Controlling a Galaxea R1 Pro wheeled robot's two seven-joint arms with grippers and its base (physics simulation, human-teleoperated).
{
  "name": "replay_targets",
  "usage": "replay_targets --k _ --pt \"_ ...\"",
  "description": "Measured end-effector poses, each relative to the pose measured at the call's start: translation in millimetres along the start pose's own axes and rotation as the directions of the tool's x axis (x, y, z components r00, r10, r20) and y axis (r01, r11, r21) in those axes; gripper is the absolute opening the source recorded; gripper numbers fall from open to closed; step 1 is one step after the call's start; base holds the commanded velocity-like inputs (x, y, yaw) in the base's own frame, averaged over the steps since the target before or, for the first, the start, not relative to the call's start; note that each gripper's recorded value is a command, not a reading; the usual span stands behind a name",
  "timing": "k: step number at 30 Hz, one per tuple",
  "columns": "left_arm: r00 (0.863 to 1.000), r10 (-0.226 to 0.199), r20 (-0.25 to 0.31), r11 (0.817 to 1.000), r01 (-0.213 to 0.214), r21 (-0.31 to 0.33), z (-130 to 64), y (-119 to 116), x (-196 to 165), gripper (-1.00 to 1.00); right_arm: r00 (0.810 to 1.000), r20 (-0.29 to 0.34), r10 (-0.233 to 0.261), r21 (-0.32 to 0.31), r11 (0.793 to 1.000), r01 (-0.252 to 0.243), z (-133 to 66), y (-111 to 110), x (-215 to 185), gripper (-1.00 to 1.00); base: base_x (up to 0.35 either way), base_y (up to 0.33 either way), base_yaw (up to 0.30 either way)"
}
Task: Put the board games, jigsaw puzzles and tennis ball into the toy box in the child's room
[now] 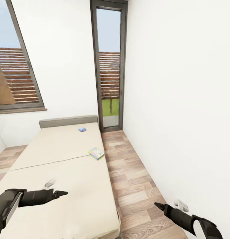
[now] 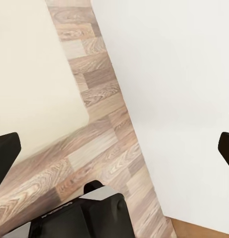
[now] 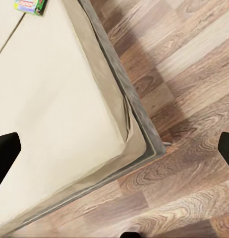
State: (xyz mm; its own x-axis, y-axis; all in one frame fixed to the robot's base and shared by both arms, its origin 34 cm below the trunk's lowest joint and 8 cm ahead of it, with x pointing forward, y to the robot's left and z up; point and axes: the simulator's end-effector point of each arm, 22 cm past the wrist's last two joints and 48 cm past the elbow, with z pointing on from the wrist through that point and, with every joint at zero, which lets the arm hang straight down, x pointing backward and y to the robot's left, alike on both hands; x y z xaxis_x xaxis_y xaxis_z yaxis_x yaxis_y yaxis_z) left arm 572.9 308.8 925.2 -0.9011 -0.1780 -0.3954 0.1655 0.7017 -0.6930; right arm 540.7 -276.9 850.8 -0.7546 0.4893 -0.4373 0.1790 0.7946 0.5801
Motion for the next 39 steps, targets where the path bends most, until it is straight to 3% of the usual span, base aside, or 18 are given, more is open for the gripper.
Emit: replay_targets --k 39 --pt "1.0 -0.014 -0.019 1.0 0.014 -0.005 6.3 6.8 6.5 1.0 1.0 -0.019 0.008 0.011 1.0 -0.008 4.9 -5.3 7.5 1.0 0.0 -0.097 0.271"
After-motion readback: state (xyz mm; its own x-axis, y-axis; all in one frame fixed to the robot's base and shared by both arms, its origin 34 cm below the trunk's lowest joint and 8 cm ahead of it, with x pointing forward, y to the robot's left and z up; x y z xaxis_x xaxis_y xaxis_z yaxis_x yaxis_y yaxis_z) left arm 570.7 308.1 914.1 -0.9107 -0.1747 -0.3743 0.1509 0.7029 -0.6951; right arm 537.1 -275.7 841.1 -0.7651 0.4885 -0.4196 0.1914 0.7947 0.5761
